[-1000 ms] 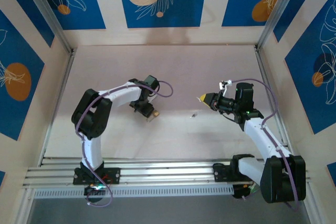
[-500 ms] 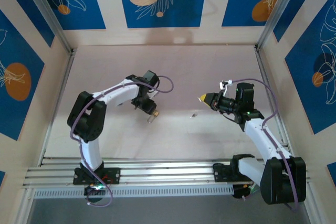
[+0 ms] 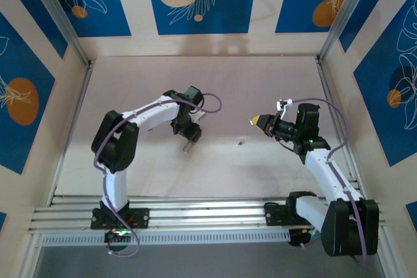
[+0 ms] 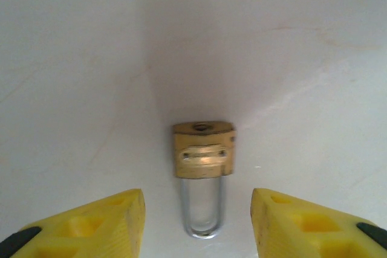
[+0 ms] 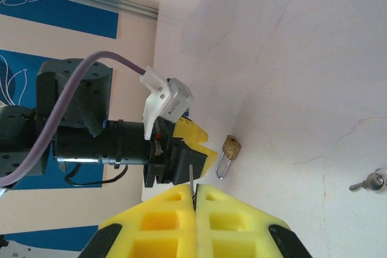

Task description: Unlock with the key

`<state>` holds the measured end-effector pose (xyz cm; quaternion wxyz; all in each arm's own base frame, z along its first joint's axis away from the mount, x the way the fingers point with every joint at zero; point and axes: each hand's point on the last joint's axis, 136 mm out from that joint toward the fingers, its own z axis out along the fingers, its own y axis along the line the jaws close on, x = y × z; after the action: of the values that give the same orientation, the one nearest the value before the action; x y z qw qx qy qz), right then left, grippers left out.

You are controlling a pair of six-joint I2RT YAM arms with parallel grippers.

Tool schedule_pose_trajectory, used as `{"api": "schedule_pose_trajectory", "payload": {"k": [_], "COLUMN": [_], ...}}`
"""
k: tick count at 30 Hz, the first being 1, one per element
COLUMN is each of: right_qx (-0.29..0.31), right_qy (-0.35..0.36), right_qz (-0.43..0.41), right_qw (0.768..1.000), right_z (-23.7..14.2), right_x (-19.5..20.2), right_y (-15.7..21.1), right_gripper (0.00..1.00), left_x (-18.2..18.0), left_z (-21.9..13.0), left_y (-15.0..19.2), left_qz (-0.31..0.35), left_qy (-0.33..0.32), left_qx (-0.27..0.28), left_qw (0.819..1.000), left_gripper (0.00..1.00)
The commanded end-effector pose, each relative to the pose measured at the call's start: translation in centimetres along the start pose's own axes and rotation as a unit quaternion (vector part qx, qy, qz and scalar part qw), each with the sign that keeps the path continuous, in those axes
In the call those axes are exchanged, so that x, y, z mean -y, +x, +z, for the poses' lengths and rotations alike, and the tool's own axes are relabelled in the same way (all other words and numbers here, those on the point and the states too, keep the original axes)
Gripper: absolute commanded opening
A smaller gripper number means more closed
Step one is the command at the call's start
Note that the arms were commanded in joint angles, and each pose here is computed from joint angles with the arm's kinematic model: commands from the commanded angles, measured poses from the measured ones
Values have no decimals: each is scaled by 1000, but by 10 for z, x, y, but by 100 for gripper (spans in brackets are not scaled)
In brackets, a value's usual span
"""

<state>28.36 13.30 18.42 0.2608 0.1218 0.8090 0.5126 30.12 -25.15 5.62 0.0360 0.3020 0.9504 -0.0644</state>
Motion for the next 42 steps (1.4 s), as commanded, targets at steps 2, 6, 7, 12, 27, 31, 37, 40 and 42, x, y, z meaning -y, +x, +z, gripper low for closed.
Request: {"api": "schedule_pose_trajectory", "payload": {"k": [2, 6, 7, 12, 27, 31, 37, 40, 42], "right_qx": [-13, -13, -13, -11, -10, -10, -10, -13, -14], "right_qy": [-5, -5, -4, -3, -1, -1, 0, 1, 2], "right_qz": [0, -1, -1, 2, 6, 7, 6, 7, 6], "right_qw": [1000, 1000, 1000, 1000, 1000, 1000, 1000, 1000, 1000], "right_z": [-1, -1, -2, -3, -5, -6, -6, -6, -7], "right_x": [3, 3, 3, 5, 8, 8, 8, 10, 10], "right_y": [8, 8, 8, 7, 10, 10, 10, 11, 12], "right_gripper": [0, 0, 0, 0, 0, 0, 0, 0, 0], "left_x": [9, 2, 1, -3, -6, -7, -6, -4, -1], "left_z": [10, 17, 18, 27, 54, 53, 50, 44, 39], "left_y": [10, 12, 12, 12, 10, 5, 0, -5, -12], "left_qz": [24, 29, 29, 28, 48, 58, 75, 81, 85], "left_qy": [5, -16, -19, -27, -27, -30, -30, -27, -24], "left_qx": [-49, -66, -70, -82, -80, -67, -48, -27, -4], "left_qw": [998, 997, 997, 996, 995, 996, 996, 996, 996], "left_gripper": [49, 49, 49, 49, 40, 36, 34, 33, 32]}}
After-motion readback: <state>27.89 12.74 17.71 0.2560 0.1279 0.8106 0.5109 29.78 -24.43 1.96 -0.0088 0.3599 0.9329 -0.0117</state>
